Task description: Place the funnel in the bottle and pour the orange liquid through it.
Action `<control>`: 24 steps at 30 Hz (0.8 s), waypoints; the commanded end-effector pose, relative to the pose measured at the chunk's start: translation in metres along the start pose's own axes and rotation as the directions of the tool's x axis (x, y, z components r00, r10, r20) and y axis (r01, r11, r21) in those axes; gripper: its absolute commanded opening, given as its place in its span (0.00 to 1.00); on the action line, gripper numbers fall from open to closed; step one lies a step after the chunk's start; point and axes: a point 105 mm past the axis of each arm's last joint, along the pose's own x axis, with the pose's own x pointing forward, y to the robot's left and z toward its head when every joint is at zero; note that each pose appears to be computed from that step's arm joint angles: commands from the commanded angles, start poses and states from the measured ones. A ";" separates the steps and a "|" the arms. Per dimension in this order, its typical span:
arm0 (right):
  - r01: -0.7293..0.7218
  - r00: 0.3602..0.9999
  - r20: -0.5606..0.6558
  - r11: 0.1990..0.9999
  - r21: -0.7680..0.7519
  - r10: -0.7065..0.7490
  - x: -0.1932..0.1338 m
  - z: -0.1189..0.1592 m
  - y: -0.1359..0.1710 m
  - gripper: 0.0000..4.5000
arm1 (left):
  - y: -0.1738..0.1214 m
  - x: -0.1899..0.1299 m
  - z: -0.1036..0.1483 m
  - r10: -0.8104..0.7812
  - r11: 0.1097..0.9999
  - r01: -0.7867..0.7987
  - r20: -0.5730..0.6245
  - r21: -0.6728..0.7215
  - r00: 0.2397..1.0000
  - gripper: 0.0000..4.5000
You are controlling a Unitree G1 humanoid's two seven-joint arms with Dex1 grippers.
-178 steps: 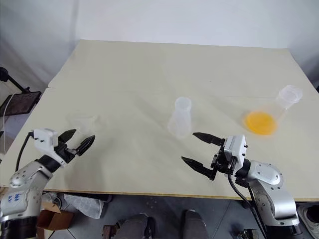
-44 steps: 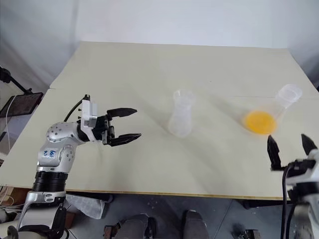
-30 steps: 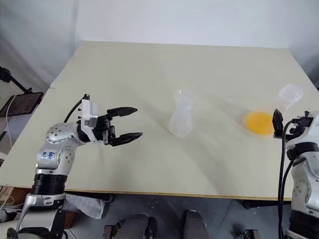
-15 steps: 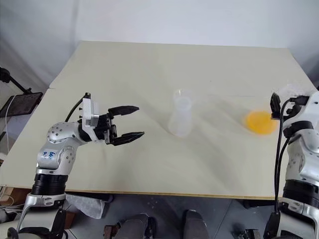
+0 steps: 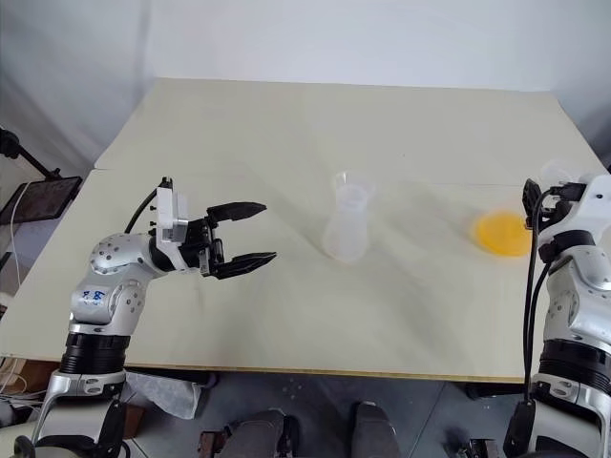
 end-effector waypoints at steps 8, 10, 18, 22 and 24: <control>-0.310 0.930 0.171 0.945 -0.105 0.324 0.000 0.077 0.087 0.54 | 0.001 -0.001 0.010 -0.003 0.999 0.002 0.021 0.046 1.000 1.00; -0.337 0.922 0.126 0.919 -0.203 0.366 0.002 0.080 0.108 0.54 | 0.002 -0.002 0.009 0.000 0.999 -0.001 0.022 0.047 1.000 1.00; -0.363 0.875 0.093 0.772 -0.522 0.474 -0.008 0.077 0.167 0.54 | 0.003 -0.003 0.008 0.020 0.999 -0.021 0.023 0.048 1.000 1.00; -0.310 0.874 0.120 0.732 -0.607 0.470 -0.007 0.079 0.172 0.54 | 0.005 -0.003 0.010 0.040 0.999 -0.042 0.044 0.035 0.998 1.00; -0.272 0.870 0.122 0.673 -0.688 0.477 -0.007 0.079 0.174 0.54 | 0.006 -0.003 0.010 0.048 0.998 -0.050 0.049 0.032 0.998 1.00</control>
